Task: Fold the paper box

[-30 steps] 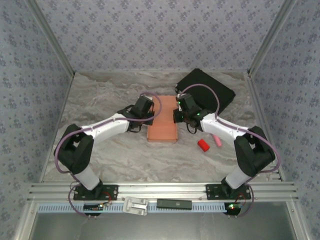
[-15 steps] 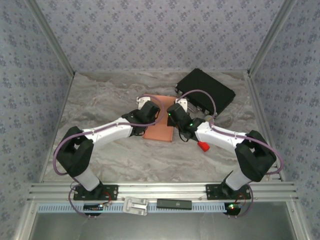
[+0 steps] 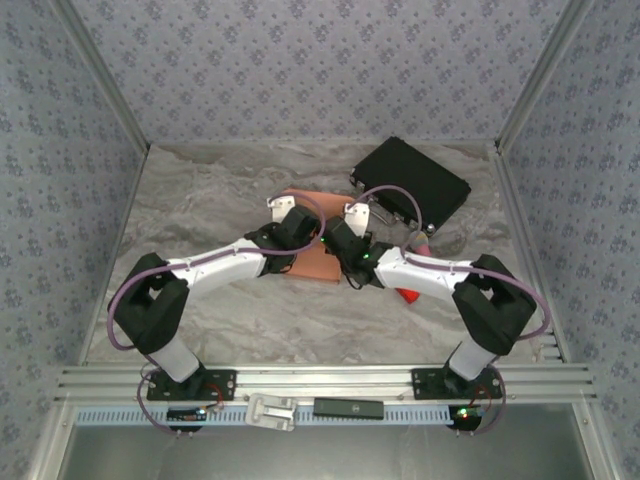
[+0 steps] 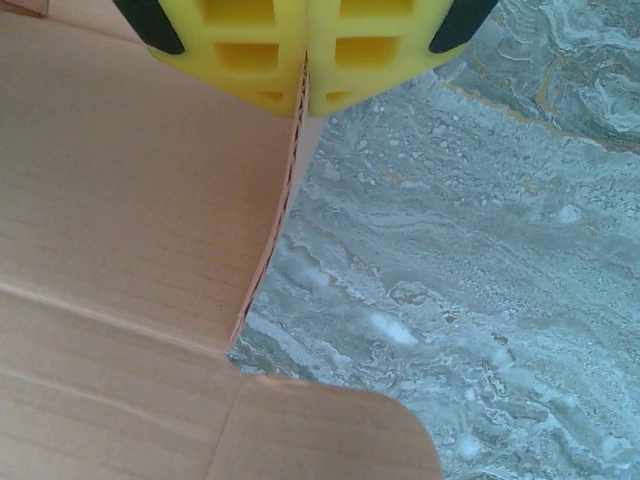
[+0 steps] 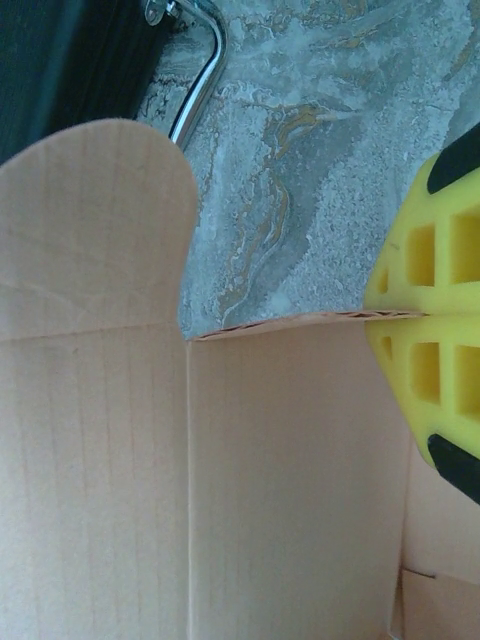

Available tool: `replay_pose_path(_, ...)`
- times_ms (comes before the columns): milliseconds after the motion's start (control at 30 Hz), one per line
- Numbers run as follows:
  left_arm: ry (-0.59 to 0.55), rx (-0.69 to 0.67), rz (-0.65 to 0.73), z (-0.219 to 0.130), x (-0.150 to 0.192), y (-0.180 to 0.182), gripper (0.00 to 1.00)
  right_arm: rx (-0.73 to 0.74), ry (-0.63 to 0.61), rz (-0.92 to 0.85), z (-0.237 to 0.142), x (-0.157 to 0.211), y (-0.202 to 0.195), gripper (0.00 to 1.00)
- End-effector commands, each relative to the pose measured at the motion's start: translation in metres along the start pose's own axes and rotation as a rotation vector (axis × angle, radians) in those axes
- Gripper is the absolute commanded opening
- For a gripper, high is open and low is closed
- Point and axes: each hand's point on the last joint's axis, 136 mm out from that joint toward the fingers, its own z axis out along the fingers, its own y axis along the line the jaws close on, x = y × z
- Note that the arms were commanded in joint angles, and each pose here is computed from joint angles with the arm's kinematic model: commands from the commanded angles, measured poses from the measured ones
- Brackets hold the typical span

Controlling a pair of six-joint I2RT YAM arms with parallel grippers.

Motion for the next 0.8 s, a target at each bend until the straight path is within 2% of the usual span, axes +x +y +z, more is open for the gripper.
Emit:
replay_pose_path(0,-0.048,0.018,-0.084,-0.009,-0.014,-0.003,0.00,0.096,-0.040,0.030,-0.001,-0.005,-0.007,0.00)
replay_pose_path(133,-0.039,0.028,-0.120,-0.011,-0.011,-0.002,0.00,0.092,-0.053,0.018,-0.001,-0.002,-0.006,0.00)
replay_pose_path(267,-0.049,0.038,-0.164,-0.017,-0.015,0.005,0.09,0.066,-0.076,0.004,-0.003,-0.003,-0.008,0.00)
replay_pose_path(467,-0.032,0.150,-0.255,-0.027,-0.017,0.006,0.19,0.008,-0.101,-0.023,-0.002,0.001,-0.006,0.00)
replay_pose_path(600,0.013,0.228,-0.327,-0.024,-0.011,0.010,0.16,-0.023,-0.126,-0.044,-0.001,0.007,-0.004,0.00)
replay_pose_path(767,0.039,0.271,-0.311,-0.018,0.001,0.010,0.12,-0.046,-0.163,-0.048,-0.007,0.011,-0.002,0.00)
